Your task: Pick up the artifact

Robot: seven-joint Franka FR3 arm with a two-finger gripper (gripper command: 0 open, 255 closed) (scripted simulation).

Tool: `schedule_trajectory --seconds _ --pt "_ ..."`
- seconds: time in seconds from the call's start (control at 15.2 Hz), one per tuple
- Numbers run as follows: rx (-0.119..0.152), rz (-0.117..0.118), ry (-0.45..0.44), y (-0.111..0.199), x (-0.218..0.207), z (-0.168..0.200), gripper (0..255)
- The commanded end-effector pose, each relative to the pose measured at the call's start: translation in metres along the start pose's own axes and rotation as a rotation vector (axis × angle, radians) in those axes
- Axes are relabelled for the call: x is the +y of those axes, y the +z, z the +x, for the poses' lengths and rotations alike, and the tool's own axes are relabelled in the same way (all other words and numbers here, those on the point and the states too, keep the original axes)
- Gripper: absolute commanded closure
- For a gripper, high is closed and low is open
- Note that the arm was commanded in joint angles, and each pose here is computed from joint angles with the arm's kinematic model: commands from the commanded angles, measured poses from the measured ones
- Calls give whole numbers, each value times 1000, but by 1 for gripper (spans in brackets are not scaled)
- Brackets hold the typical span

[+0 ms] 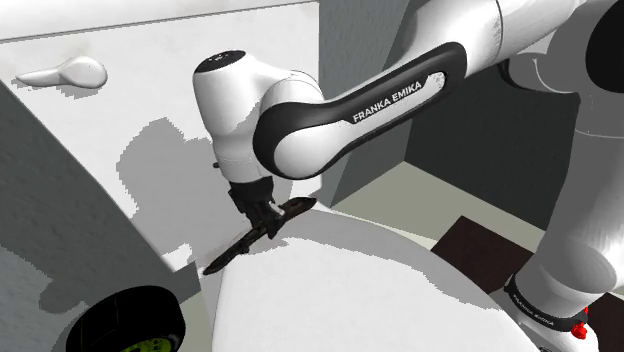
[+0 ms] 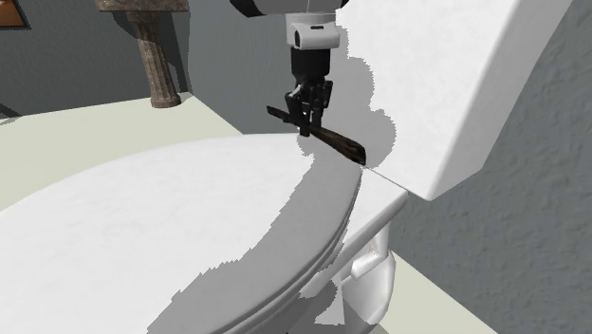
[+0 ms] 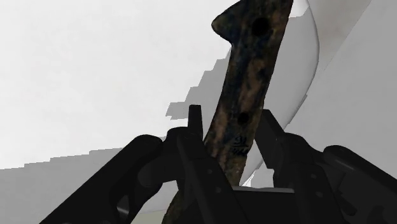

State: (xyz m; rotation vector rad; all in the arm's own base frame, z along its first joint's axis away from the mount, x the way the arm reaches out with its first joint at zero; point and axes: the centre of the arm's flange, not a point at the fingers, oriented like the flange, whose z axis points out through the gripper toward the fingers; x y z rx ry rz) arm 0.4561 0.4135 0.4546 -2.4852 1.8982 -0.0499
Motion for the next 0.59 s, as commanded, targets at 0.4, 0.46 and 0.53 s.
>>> schedule_trajectory --seconds 0.4,0.46,0.53 --pt "0 0 0 -43 -2 0 255" --pt "0 0 0 -43 -2 0 255" --pt "0 0 0 -43 -2 0 255"
